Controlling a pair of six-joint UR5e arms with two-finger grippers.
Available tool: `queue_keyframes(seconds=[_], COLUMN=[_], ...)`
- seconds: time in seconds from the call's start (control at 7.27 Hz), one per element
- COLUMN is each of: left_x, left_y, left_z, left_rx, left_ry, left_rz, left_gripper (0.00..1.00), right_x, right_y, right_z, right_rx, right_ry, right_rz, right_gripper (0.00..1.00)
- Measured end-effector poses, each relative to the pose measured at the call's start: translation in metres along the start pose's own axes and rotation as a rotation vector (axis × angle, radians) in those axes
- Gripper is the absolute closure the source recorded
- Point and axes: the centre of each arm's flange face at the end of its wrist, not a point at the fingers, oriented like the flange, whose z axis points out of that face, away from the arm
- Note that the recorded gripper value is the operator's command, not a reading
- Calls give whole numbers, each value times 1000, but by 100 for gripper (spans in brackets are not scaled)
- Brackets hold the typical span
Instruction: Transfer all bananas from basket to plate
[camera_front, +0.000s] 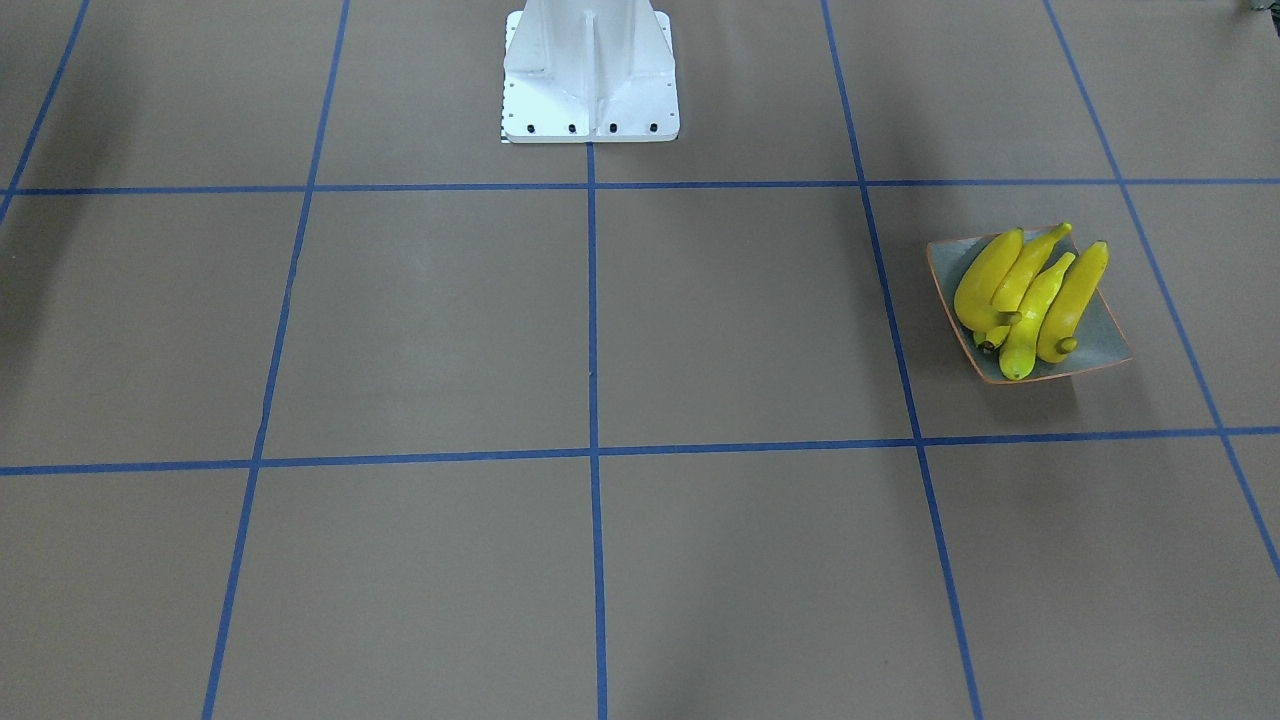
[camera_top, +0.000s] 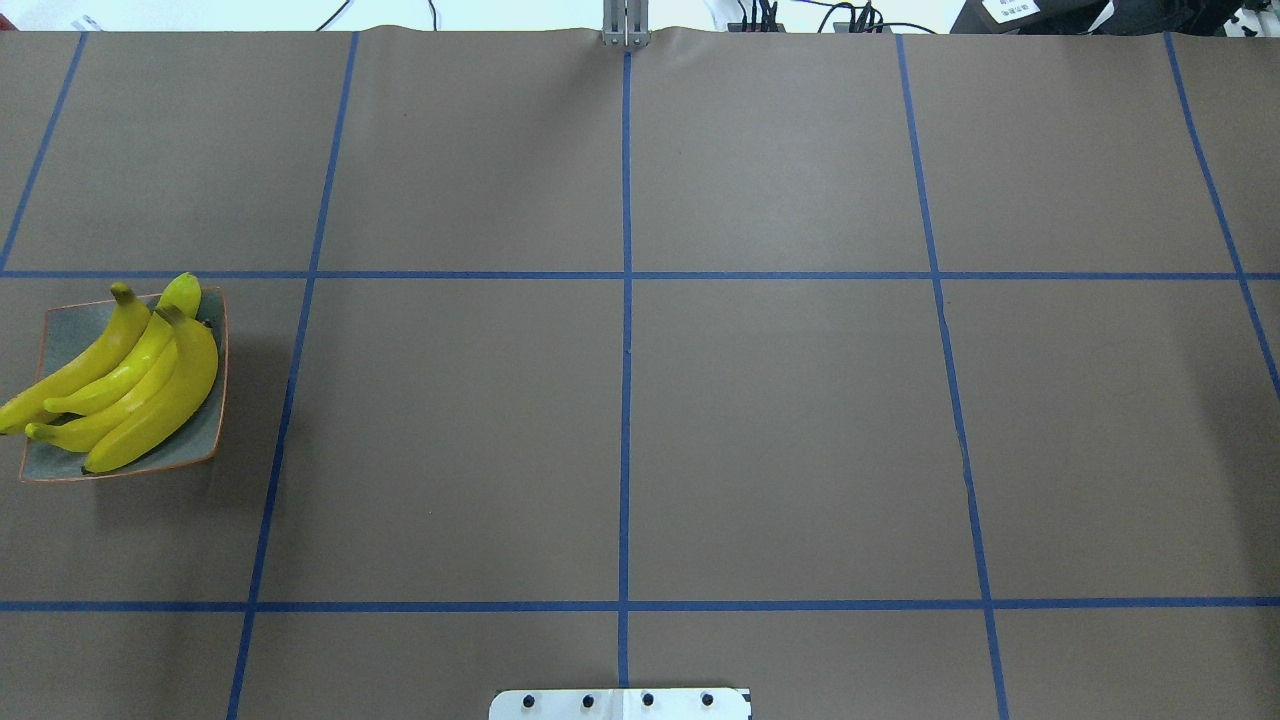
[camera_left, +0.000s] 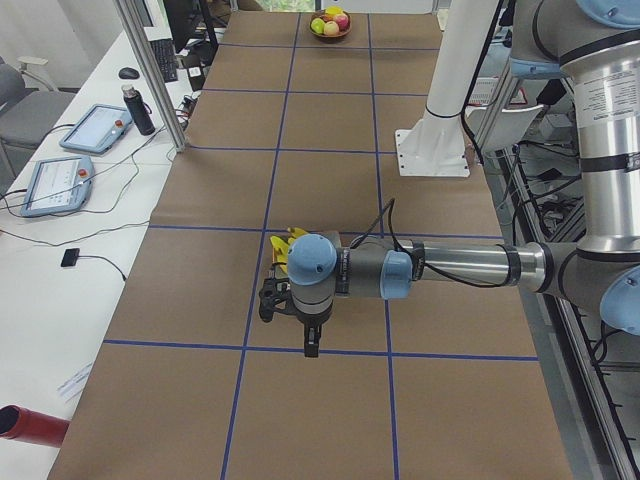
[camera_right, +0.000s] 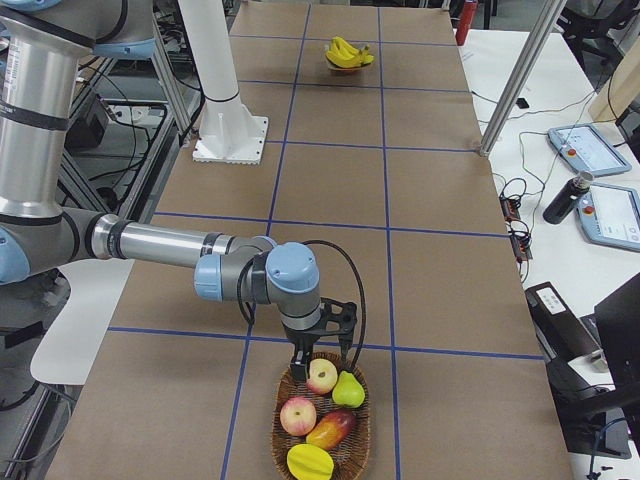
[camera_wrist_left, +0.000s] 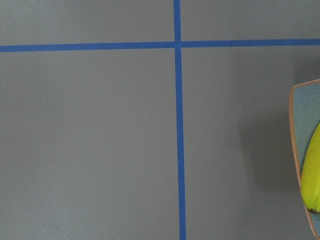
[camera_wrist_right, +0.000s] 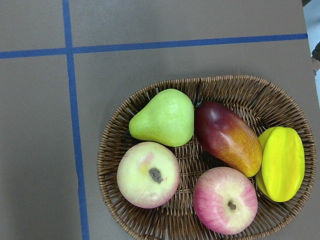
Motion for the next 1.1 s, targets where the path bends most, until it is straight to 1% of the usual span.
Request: queue_keyframes(seconds=[0.41,1.1], left_x=[0,1], left_y=[0,-1], left_z=[0,0], left_rx=[-1,2], left_ry=[2,-2], left_rz=[1,7], left_gripper=[0,0], right_x=[-5,-9], right_y=[0,1], right_z=[-2,-3], right_rx=[3,0], right_ry=[-35,-77], right_rz=[-5,-3], right_gripper=[0,0])
